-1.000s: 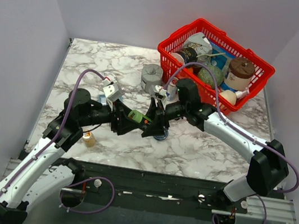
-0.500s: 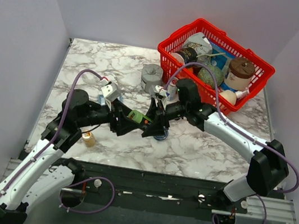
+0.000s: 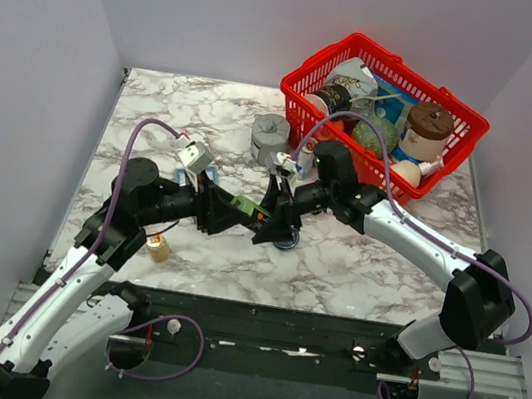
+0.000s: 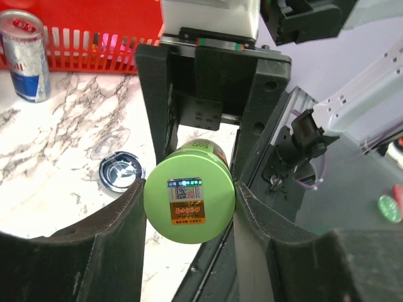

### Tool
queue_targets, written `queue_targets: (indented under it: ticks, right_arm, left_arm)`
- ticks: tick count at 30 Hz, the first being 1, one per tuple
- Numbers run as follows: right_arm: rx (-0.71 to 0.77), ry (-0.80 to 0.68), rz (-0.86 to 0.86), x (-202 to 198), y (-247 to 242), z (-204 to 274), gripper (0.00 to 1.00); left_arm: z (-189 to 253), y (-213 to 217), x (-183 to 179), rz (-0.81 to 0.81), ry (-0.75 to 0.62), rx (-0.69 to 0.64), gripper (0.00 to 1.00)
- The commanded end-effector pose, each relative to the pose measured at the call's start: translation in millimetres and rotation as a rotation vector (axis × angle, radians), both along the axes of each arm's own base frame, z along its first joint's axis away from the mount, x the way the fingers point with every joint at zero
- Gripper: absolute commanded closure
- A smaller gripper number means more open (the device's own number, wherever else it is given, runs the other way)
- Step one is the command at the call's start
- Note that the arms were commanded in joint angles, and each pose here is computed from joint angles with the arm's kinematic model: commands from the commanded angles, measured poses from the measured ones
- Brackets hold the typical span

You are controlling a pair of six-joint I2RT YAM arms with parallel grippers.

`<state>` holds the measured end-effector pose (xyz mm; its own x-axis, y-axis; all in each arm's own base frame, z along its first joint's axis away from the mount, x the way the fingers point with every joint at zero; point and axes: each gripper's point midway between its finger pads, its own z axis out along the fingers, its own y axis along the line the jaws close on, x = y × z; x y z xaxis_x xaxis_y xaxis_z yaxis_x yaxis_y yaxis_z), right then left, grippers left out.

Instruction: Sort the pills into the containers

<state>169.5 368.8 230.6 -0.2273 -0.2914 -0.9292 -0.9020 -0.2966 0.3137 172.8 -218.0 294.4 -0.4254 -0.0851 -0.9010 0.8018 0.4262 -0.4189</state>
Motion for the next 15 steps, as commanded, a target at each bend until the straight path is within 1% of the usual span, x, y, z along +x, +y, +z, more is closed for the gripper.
queue_targets:
  ticks: [1, 2, 3, 4, 5, 6, 7, 9, 11, 13, 14, 15]
  right_arm:
    - [-0.065, -0.130, -0.225, 40.2, 1.6, -4.3, 0.85]
    - [-0.080, -0.142, -0.268, 47.7, 1.1, -5.4, 0.87]
    - [-0.114, -0.175, -0.361, 64.6, -1.1, -9.5, 0.88]
    - [-0.128, -0.187, -0.398, 71.0, -2.8, -11.0, 0.88]
    - [-0.139, -0.199, -0.432, 77.0, -4.2, -11.9, 0.88]
    - [-0.153, -0.218, -0.478, 84.9, -6.5, -12.6, 0.88]
    - [-0.155, -0.225, -0.493, 87.4, -7.4, -12.1, 0.88]
    - [-0.157, -0.234, -0.499, 89.1, -8.0, -12.9, 0.88]
    - [-0.153, -0.238, -0.489, 87.3, -8.1, -12.6, 0.88]
    - [-0.142, -0.236, -0.468, 83.4, -7.2, -10.8, 0.88]
    - [-0.139, -0.236, -0.461, 82.3, -6.8, -10.4, 0.88]
    - [-0.134, -0.232, -0.449, 79.8, -6.5, -9.9, 0.88]
  left_arm:
    - [18.2, 6.1, 20.8, 0.217, 0.238, -0.185, 1.00]
    - [13.5, 10.3, 27.6, 0.287, 0.305, -0.222, 1.00]
    - [3.5, 16.5, 34.7, 0.368, 0.379, -0.238, 1.00]
    - [-0.6, 26.9, 48.0, 0.512, 0.515, -0.333, 1.00]
    - [-11.5, 33.5, 53.3, 0.589, 0.586, -0.360, 1.00]
    - [-22.4, 37.8, 55.5, 0.654, 0.681, -0.388, 1.00]
    - [-24.0, 41.9, 61.5, 0.719, 0.758, -0.453, 1.00]
    - [-34.2, 40.3, 66.9, 0.772, 0.871, -0.470, 1.00]
    - [-27.9, 31.0, 73.2, 0.747, 0.901, -0.477, 1.00]
    - [-20.0, 24.0, 76.8, 0.707, 0.881, -0.468, 1.00]
    - [-15.4, 21.2, 78.2, 0.687, 0.858, -0.443, 0.95]
    - [-15.0, 19.5, 77.5, 0.672, 0.843, -0.423, 0.86]
